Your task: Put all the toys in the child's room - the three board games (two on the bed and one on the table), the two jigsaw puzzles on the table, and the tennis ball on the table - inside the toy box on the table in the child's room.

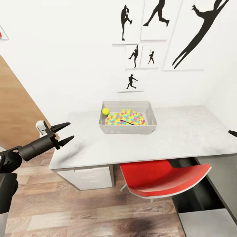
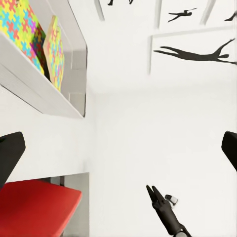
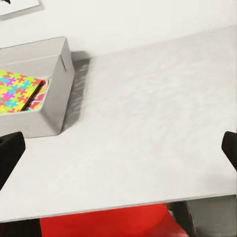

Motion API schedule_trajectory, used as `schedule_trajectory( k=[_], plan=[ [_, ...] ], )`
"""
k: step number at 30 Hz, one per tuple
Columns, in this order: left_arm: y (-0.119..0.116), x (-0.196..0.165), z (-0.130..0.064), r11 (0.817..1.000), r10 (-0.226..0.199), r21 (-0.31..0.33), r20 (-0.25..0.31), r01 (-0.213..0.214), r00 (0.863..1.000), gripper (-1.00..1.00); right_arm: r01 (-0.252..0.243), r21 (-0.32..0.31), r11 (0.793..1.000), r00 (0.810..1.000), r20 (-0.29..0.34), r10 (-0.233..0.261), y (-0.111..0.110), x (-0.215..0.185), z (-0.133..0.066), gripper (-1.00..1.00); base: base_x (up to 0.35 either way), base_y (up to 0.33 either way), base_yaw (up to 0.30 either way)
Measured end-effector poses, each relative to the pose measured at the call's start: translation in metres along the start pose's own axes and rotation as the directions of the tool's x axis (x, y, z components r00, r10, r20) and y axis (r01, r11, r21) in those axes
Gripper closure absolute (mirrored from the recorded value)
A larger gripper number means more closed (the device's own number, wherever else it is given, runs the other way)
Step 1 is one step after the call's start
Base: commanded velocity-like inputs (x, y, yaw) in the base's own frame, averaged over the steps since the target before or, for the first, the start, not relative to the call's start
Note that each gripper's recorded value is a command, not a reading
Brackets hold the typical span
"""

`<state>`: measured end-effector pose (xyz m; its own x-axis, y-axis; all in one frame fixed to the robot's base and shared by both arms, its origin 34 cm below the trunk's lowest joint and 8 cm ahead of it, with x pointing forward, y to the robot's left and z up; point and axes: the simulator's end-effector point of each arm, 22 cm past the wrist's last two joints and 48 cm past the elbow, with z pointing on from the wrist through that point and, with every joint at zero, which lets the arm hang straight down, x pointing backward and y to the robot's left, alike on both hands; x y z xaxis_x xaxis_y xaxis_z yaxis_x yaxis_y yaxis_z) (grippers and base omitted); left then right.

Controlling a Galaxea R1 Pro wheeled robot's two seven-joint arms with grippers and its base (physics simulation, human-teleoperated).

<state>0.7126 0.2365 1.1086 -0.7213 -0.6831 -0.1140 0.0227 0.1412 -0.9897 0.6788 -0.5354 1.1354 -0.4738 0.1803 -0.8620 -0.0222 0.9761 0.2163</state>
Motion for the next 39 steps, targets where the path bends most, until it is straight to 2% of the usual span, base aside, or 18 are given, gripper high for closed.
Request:
schedule_trajectory(
  k=[22, 31, 39],
  plan=[
    [-0.021, 0.003, -0.003, 0.999, 0.026, 0.022, -0.003, -0.026, 1.000, -1.00, 0.000, -0.006, 1.000, 0.999, 0.034, 0.000, 0.004, -0.014, -0.014, -1.00, -0.033, 0.321, -0.116],
    [-0.028, 0.004, -0.005, 0.999, 0.035, 0.029, 0.000, -0.035, 0.999, -1.00, -0.001, 0.025, 1.000, 0.999, 0.051, 0.000, -0.002, -0.021, -0.021, -1.00, -0.018, 0.067, -0.117],
    [-0.034, 0.003, -0.008, 0.999, 0.042, 0.034, 0.006, -0.042, 0.999, -1.00, -0.003, 0.039, 0.999, 0.998, 0.063, 0.000, -0.004, -0.026, -0.026, -1.00, -0.232, 0.006, -0.117]
  ],
)
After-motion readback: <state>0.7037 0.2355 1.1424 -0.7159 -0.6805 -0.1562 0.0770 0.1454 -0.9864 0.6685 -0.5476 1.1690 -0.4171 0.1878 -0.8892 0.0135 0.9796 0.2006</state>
